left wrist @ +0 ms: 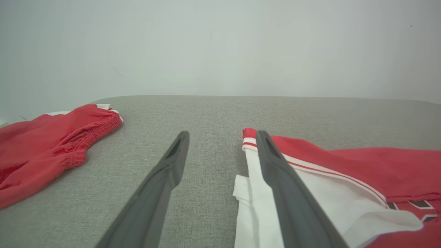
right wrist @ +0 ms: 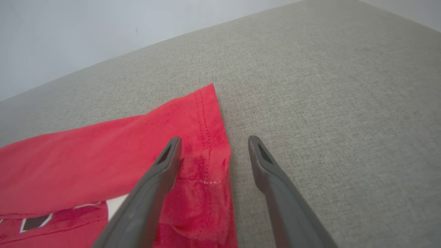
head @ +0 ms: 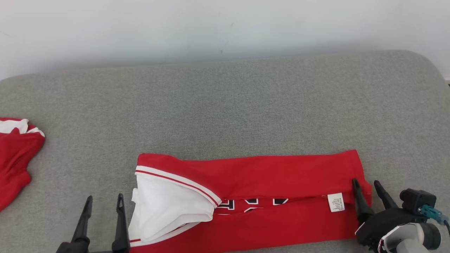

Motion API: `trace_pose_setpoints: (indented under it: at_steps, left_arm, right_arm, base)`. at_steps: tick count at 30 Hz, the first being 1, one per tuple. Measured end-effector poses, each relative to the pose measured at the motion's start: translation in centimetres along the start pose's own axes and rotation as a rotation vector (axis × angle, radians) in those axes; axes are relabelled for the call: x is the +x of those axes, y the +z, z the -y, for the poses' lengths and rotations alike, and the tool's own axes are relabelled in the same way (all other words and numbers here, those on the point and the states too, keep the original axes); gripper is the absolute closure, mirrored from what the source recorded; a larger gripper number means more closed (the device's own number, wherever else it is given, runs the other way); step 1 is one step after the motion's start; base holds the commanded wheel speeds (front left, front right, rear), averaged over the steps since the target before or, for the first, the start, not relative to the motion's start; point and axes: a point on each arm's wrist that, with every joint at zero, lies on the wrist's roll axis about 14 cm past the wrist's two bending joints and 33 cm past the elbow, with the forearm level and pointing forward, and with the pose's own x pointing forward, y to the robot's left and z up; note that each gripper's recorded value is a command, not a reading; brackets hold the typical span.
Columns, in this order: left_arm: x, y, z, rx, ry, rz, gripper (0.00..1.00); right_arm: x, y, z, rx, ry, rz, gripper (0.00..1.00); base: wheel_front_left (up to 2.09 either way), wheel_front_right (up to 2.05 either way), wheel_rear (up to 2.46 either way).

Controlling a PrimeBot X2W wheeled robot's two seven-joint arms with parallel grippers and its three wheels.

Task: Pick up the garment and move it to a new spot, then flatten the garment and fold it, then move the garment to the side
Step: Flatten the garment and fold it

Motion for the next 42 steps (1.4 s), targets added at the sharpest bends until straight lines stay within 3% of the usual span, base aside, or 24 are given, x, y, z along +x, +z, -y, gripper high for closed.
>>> trace_pose_setpoints:
  at_steps: [10, 11, 12, 13, 15, 17, 23, 35, 38, 42]
  left_arm:
    - [-2.1, -0.8, -2.2, 0.023, 0.095, -0.030, 0.00]
    - [-2.1, -0.9, -2.3, 0.021, 0.096, -0.032, 0.00]
    - [-2.2, -1.0, -2.4, 0.021, 0.099, -0.036, 0.00]
    - [-2.3, -1.1, -2.5, 0.020, 0.101, -0.040, 0.00]
    - [-2.6, -1.4, -2.5, 0.019, 0.102, -0.049, 0.00]
    - [-2.7, -1.4, -2.4, 0.015, 0.100, -0.050, 0.00]
    - [-2.5, -1.3, -1.9, 0.008, 0.096, -0.045, 0.00]
    - [-2.3, -0.8, -1.2, 0.008, 0.081, -0.027, 0.00]
    - [-2.2, -0.7, -1.1, 0.009, 0.077, -0.025, 0.00]
    - [-2.1, -0.7, -0.8, 0.009, 0.073, -0.026, 0.00]
  right_arm:
    - [0.0, -3.2, -0.9, -0.008, 0.004, -0.112, 0.00]
    - [0.1, -3.2, -1.1, -0.009, 0.008, -0.114, 0.07]
    - [0.1, -3.3, -1.2, -0.009, 0.012, -0.116, 0.47]
    - [0.1, -3.3, -1.3, -0.010, 0.015, -0.118, 0.67]
    - [0.0, -3.5, -1.5, -0.003, 0.019, -0.125, 0.80]
    - [0.0, -3.6, -1.5, -0.003, 0.021, -0.130, 1.00]
    - [0.5, -1.2, 0.2, -0.025, -0.009, -0.071, 1.00]
    - [-0.8, 6.0, 9.5, -0.121, -0.205, 0.071, 1.00]
    - [-0.8, 6.6, 9.0, -0.142, -0.184, 0.095, 1.00]
    - [-0.1, 7.6, 5.5, -0.146, -0.090, 0.148, 1.00]
  base:
    - [0.00, 0.00, 0.00]
    - [0.00, 0.00, 0.00]
    - [0.00, 0.00, 0.00]
    - [0.00, 0.00, 0.00]
    - [0.00, 0.00, 0.00]
    - [0.00, 0.00, 0.00]
    - [0.00, 0.00, 0.00]
    - [0.00, 0.00, 0.00]
    - [0.00, 0.00, 0.00]
    - [0.00, 0.00, 0.00]
